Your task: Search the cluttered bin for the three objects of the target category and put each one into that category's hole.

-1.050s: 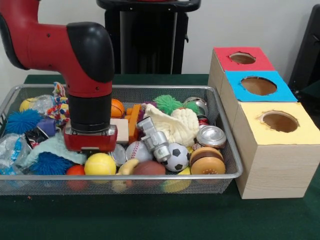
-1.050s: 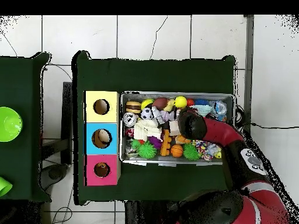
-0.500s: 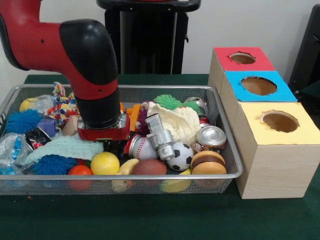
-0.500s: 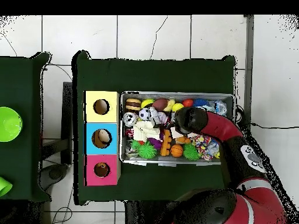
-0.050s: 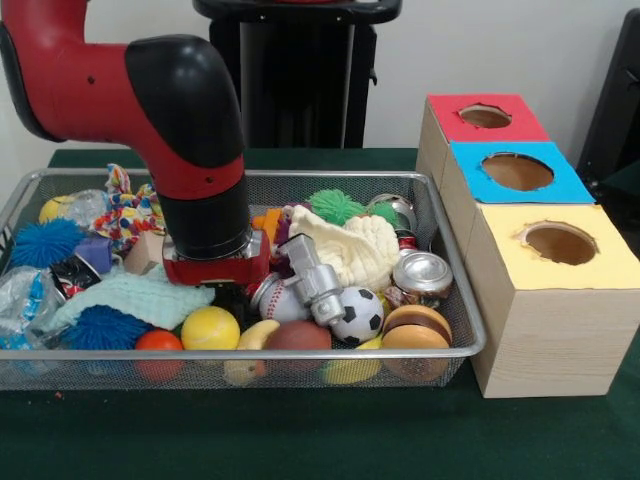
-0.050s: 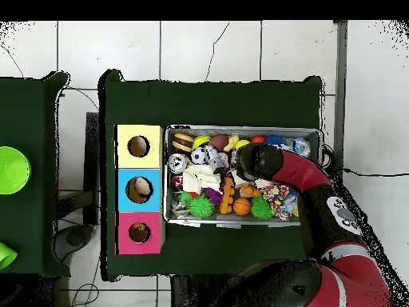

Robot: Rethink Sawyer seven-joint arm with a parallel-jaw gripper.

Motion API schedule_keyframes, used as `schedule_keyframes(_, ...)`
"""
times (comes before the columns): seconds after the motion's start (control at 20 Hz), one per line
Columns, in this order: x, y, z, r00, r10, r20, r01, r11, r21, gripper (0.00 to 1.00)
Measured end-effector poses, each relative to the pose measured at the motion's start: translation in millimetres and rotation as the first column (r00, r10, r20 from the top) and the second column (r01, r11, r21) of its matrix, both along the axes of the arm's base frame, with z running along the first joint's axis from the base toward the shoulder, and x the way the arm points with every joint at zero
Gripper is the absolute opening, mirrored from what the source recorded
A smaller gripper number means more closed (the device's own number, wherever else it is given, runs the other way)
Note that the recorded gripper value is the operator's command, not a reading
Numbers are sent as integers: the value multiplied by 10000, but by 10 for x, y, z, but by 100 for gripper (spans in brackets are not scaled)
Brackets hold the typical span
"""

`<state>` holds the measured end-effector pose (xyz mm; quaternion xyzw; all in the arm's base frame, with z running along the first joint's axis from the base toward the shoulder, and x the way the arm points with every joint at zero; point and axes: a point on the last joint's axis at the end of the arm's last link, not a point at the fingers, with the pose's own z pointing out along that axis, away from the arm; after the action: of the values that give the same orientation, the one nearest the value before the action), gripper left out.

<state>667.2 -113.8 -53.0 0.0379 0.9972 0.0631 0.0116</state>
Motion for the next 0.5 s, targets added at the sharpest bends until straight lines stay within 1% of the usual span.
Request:
schedule_keyframes(0.05,27,23,3,9999,11,122,-11,10000,14,0)
schedule_keyframes(0.1,54,46,7,9997,22,243,-23,10000,28,100)
schedule_keyframes(0.3,84,71,8,9991,74,416,-74,10000,6,100)
schedule_keyframes(0.5,84,74,4,9988,121,480,-119,9999,-36,100)
